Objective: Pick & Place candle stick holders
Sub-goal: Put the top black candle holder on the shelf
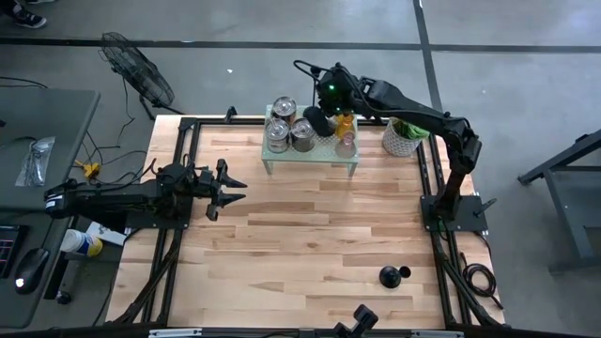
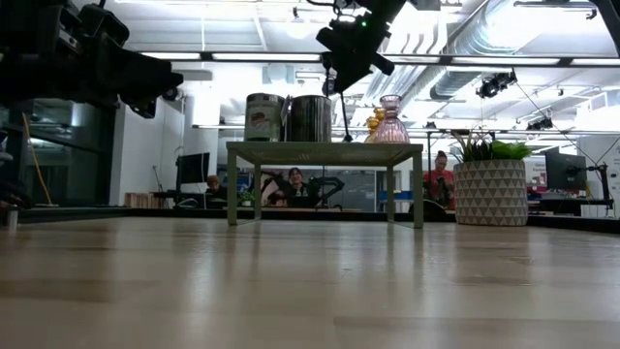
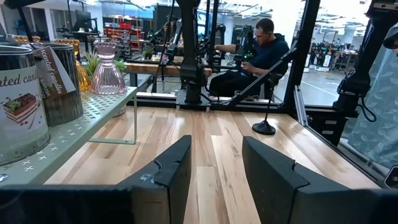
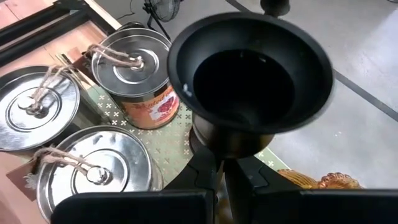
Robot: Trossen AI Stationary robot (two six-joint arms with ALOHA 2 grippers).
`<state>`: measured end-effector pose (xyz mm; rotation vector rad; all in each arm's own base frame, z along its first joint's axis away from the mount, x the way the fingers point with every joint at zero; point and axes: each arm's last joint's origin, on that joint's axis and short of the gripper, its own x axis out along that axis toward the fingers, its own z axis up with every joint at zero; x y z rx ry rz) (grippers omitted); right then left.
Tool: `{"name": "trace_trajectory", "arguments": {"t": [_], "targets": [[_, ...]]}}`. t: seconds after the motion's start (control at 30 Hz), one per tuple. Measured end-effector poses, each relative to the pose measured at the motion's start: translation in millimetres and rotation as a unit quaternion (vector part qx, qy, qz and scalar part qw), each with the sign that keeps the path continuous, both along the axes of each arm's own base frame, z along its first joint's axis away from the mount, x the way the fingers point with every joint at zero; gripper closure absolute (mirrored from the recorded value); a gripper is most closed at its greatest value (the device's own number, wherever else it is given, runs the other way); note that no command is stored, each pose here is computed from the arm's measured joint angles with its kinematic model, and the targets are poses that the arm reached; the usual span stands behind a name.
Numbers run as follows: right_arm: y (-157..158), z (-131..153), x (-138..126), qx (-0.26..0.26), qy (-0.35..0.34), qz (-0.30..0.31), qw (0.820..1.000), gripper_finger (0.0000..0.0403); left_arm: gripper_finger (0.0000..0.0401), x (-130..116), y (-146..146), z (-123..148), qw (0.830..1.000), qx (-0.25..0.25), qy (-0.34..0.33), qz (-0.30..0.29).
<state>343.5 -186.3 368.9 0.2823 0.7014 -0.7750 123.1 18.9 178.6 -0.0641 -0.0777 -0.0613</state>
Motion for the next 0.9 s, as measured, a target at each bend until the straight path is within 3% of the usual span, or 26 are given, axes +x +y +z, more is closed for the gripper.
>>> {"name": "trace_trajectory", "arguments": {"t": [0.9], "targets": [[-0.2, -0.2, -0.2, 0.004, 0.000, 0.008, 1.000, 0.0399, 0.0263, 0.0, 0.1, 0.0, 1.000, 0.000, 0.000, 0.001]]}}
